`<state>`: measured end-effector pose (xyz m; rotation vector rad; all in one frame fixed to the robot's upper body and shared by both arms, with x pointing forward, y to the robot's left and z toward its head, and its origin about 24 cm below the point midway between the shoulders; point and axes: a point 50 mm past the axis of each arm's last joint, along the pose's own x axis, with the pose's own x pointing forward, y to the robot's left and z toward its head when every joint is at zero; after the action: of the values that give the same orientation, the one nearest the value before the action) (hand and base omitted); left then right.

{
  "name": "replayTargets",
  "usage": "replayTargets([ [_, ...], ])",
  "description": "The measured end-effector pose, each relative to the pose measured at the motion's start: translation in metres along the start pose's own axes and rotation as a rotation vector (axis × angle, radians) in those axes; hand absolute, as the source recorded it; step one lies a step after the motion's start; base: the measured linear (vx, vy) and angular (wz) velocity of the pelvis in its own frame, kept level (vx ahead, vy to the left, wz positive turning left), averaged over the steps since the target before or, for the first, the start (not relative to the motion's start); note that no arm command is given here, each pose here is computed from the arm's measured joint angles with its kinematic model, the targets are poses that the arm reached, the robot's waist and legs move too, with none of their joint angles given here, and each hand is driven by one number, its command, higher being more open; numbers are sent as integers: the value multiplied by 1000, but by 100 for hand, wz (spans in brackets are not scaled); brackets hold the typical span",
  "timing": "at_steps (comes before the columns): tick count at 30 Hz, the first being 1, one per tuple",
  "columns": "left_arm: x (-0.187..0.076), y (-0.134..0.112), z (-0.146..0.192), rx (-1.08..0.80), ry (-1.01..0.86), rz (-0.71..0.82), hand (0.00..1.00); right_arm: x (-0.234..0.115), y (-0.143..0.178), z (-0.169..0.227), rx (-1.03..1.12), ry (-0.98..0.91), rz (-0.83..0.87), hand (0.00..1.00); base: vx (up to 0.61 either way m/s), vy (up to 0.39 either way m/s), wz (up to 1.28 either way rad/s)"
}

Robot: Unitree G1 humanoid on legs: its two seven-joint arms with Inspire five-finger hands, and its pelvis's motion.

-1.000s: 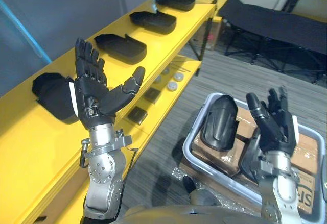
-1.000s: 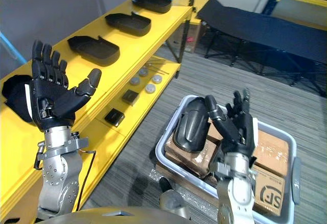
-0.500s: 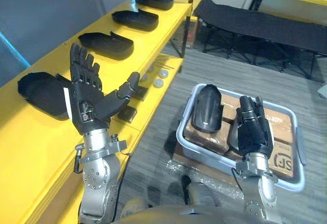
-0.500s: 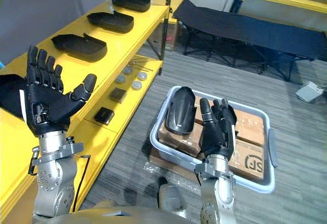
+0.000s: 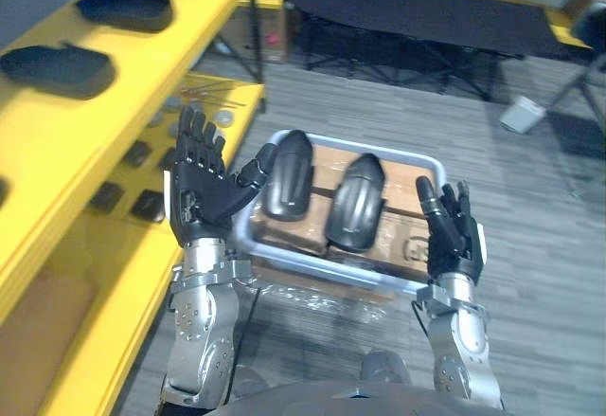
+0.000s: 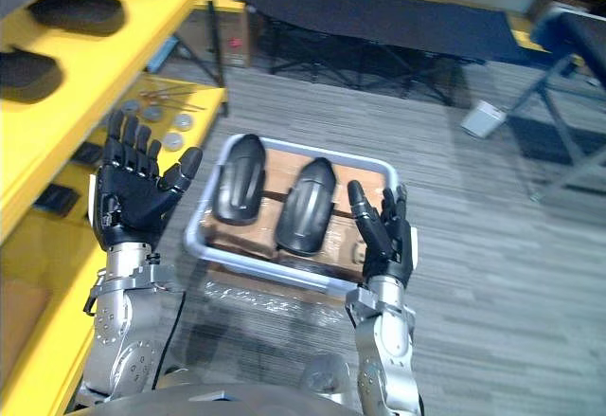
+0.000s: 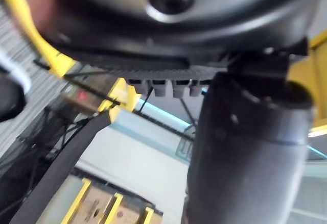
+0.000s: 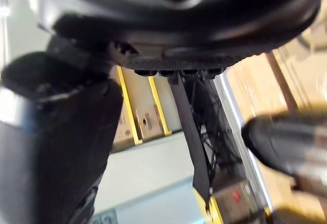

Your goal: Walk over and take three plastic housings, then place them on the shelf

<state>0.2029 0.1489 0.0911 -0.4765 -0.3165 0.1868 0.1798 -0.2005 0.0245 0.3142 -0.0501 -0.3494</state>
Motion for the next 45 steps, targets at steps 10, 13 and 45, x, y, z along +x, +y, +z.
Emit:
replayTargets([
  [10,-19,22,-69,100,349,80,100,-3,-51,19,-243,0,-124,100,-24,-49,-44],
  [13,-26,48,-78,159,409,174,100,1,-47,6,-241,57,-111,100,-66,187,-12],
  [45,-63,96,-105,427,656,167,100,202,-10,97,-979,83,-174,100,-44,27,16],
])
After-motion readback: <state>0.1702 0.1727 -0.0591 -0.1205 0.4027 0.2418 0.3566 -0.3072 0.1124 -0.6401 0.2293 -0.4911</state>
